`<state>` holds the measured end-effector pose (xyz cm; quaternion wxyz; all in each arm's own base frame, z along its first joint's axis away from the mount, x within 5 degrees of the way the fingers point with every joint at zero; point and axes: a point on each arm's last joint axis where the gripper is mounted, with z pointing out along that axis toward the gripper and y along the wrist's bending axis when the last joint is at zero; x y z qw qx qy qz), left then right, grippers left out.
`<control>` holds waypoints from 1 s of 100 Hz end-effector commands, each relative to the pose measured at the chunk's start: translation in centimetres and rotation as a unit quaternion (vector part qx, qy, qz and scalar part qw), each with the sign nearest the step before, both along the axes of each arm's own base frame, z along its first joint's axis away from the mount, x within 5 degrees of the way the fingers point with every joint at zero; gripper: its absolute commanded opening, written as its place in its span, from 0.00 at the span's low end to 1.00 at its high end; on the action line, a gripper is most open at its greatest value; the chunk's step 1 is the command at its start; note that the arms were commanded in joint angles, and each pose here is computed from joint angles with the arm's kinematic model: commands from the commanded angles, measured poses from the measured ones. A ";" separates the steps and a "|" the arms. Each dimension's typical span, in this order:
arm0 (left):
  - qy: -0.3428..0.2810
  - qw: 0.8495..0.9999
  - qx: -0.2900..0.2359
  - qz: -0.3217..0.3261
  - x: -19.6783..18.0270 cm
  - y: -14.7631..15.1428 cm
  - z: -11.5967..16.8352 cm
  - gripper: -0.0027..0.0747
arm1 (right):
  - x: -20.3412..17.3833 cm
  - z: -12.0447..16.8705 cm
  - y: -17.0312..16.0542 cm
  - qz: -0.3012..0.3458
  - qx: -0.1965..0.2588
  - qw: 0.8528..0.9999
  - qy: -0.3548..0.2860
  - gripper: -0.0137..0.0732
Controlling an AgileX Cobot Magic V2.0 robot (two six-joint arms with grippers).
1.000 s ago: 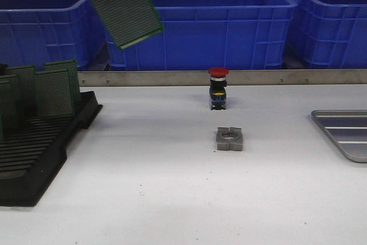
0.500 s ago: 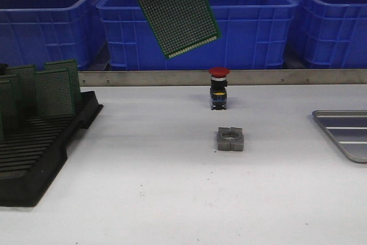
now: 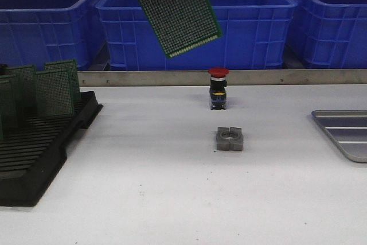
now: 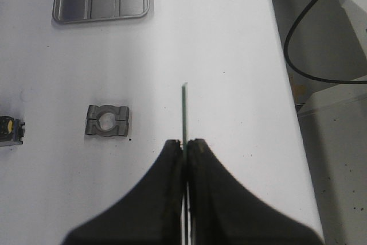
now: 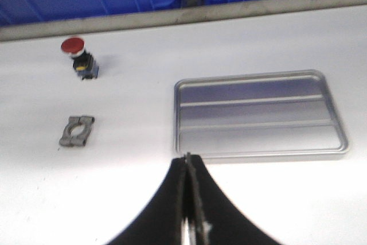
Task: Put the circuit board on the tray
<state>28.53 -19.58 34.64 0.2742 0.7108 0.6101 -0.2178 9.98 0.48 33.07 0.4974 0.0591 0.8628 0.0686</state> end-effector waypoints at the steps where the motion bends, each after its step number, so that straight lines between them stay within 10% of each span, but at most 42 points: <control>1: -0.003 0.999 -0.042 -0.013 -1.6 -0.1 2.8 0.01 | 1.4 1.3 0.5 0.034 0.000 0.999 -0.010 0.08; 32: -0.004 0.999 -0.042 -0.013 -1.6 -0.1 2.8 0.01 | 3.5 0.3 1.1 0.060 0.025 0.997 0.033 0.10; 68: -0.004 0.999 -0.042 -0.013 -1.6 -0.1 2.8 0.01 | 3.4 0.2 1.1 0.062 0.031 0.997 0.037 0.69; 100: -0.004 0.999 -0.042 -0.013 -1.6 -0.1 2.8 0.01 | 4.2 1.2 2.8 0.184 0.009 0.982 -0.037 0.72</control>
